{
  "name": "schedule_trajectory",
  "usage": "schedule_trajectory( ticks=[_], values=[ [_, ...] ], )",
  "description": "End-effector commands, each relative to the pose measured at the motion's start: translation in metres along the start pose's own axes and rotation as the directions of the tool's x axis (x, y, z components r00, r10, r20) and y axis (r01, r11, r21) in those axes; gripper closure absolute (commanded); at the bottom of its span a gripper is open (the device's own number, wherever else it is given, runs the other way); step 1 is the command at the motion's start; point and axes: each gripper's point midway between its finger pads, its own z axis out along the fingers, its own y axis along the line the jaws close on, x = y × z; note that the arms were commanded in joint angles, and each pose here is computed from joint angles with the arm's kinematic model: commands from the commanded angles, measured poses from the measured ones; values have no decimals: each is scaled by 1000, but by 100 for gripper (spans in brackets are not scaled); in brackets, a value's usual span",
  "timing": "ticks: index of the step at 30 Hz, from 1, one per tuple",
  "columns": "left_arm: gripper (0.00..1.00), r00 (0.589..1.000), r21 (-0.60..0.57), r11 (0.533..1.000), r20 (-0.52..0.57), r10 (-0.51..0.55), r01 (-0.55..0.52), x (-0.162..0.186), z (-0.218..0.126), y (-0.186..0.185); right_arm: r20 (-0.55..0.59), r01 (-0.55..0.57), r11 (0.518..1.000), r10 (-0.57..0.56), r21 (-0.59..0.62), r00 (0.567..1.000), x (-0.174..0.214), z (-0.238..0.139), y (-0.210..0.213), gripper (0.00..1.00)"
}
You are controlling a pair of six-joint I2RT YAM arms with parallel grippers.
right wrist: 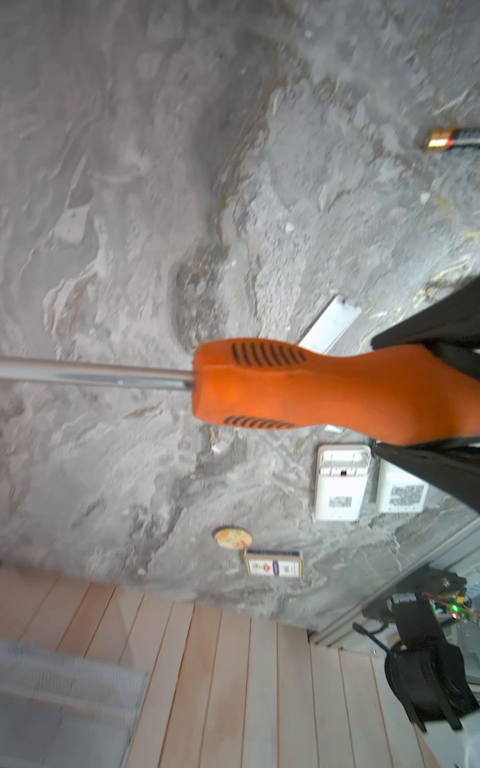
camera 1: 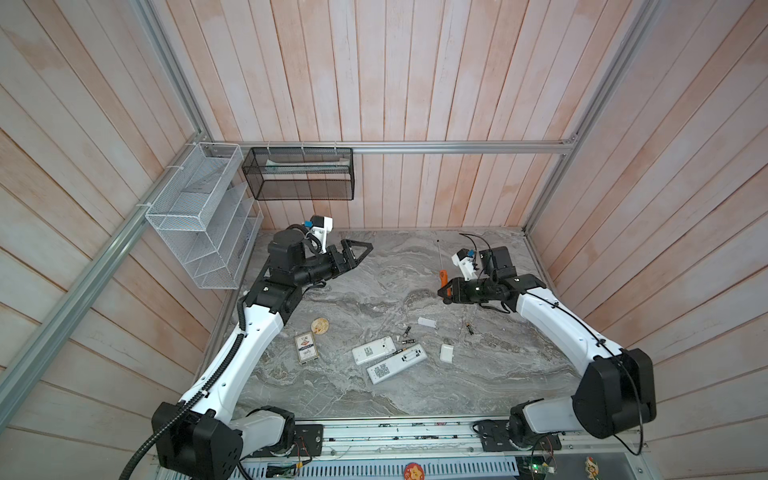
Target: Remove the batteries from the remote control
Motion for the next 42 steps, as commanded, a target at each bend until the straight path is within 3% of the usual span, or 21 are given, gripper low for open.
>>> schedule_trajectory(
  ticks=[1, 6, 12, 28, 32, 37, 40, 42],
  values=[
    [0, 999, -43, 998, -1, -43, 43, 3, -7, 13, -95, 12, 996, -4, 92, 995, 15, 19, -37, 70],
    [0, 992, -85, 989, 8, -124, 124, 5, -19, 35, -214, -50, 993, 73, 112, 974, 33, 54, -68, 70],
    [0, 985, -126, 977, 20, -174, 175, 5, -34, 56, -251, -71, 989, 103, 131, 962, 40, 76, -84, 69],
    [0, 983, -114, 977, 51, -177, 182, -18, -31, 70, -238, -77, 987, 109, 138, 965, 51, 72, -87, 50],
    [0, 985, -122, 978, 56, -163, 169, -22, -30, 72, -145, -42, 990, 61, 133, 988, 25, 52, -77, 46],
    [0, 991, -184, 976, 85, -105, 120, -32, -38, 75, 91, 89, 988, -101, 129, 991, -28, 5, -47, 45],
    [0, 992, -248, 966, 123, -40, 70, -40, -48, 76, 292, 202, 972, -230, 124, 928, -58, -34, -19, 43],
    [0, 987, -293, 956, 156, 21, 26, -45, -56, 76, 449, 253, 956, -294, 150, 843, -71, -65, -3, 41]
  ],
)
